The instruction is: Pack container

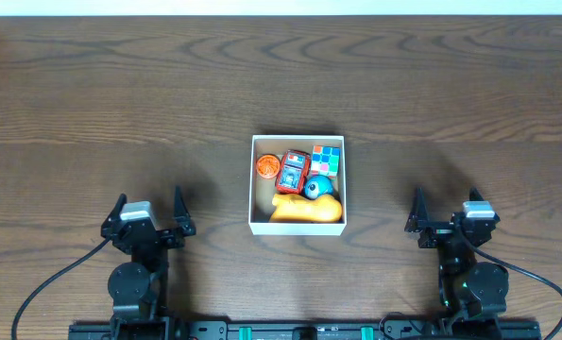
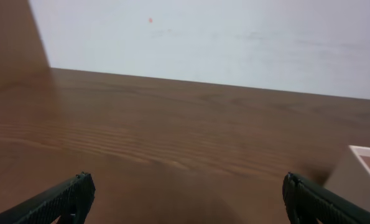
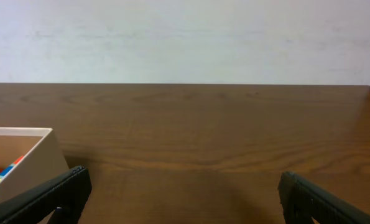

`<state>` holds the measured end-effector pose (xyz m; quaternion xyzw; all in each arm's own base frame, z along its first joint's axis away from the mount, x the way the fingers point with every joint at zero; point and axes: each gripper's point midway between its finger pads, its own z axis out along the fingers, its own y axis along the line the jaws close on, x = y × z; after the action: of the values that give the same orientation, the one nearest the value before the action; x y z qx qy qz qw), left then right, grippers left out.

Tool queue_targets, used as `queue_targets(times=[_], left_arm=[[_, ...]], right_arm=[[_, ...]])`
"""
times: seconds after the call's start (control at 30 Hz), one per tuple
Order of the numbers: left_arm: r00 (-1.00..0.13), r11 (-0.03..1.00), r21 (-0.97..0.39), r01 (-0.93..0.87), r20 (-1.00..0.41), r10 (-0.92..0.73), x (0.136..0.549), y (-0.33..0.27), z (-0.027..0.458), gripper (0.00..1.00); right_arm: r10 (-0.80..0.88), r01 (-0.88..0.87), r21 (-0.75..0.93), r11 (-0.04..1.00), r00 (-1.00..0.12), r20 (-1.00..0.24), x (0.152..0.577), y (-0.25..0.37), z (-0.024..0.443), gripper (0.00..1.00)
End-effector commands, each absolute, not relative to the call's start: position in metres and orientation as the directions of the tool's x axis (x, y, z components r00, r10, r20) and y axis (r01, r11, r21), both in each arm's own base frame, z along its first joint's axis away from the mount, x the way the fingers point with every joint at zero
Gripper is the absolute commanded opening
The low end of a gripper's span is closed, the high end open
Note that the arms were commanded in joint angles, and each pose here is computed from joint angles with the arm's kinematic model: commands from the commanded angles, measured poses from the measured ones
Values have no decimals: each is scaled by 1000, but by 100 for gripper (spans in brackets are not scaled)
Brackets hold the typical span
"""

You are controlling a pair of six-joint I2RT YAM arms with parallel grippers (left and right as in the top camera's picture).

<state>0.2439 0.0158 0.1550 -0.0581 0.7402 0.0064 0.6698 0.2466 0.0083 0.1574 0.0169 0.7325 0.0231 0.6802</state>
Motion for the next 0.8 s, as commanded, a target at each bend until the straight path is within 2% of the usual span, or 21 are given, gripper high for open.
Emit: queue_targets(times=[0.0,0.33,0.77], left_arm=[[-148,994,-93,-57,-984,-101,244,8,137,98],[-148,987,-156,-25,-976,-158,244,1,138,98],[-149,992,-125,-9,-981,-125,244,-1,138,98]], right_arm=[[44,-7,44,999,-74,-996,246,8,157,99],[44,-7,44,999,-74,-996,246,8,157,99],[44,-7,44,999,-74,-996,246,8,157,99]])
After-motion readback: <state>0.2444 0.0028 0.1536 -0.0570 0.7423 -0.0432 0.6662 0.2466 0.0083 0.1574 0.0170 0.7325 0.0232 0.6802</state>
